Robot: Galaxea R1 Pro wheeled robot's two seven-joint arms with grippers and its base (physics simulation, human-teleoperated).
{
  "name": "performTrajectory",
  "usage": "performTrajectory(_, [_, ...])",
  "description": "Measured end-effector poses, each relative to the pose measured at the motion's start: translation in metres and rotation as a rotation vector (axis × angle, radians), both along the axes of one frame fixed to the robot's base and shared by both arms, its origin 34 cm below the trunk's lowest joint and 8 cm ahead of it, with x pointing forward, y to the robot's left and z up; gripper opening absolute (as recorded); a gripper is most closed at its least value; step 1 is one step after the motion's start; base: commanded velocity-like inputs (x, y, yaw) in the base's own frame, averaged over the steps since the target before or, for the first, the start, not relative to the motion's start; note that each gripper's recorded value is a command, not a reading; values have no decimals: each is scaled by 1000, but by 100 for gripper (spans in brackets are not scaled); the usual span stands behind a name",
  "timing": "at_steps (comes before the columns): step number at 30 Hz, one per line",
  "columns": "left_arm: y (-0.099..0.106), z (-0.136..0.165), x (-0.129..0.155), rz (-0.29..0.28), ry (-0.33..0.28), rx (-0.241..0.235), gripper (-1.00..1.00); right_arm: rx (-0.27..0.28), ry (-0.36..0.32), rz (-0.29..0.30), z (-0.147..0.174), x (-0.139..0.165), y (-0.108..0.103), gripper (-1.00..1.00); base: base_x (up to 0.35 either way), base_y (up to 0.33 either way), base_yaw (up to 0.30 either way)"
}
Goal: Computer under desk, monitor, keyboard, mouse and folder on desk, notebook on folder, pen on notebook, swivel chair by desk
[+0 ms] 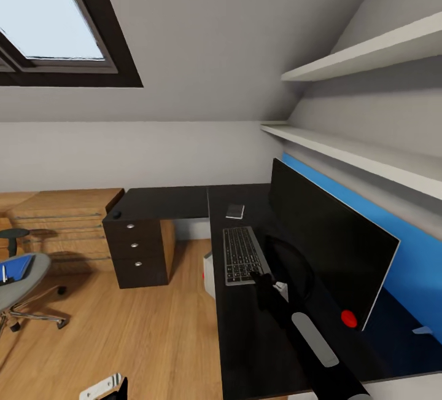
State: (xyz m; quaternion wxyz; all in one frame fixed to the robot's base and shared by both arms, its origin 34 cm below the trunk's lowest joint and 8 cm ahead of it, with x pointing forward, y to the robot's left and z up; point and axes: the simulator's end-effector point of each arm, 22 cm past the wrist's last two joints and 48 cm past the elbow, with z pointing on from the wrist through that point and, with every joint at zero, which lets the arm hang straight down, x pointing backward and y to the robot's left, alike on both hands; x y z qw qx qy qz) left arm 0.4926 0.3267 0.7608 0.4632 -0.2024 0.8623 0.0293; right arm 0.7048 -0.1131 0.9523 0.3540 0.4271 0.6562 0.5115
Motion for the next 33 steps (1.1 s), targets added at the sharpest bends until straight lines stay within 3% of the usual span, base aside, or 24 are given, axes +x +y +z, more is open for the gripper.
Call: performTrajectory(33, [0, -42, 5, 3, 2, 2, 100, -15, -9, 2, -40, 6, -5, -100, 0, 0, 0])
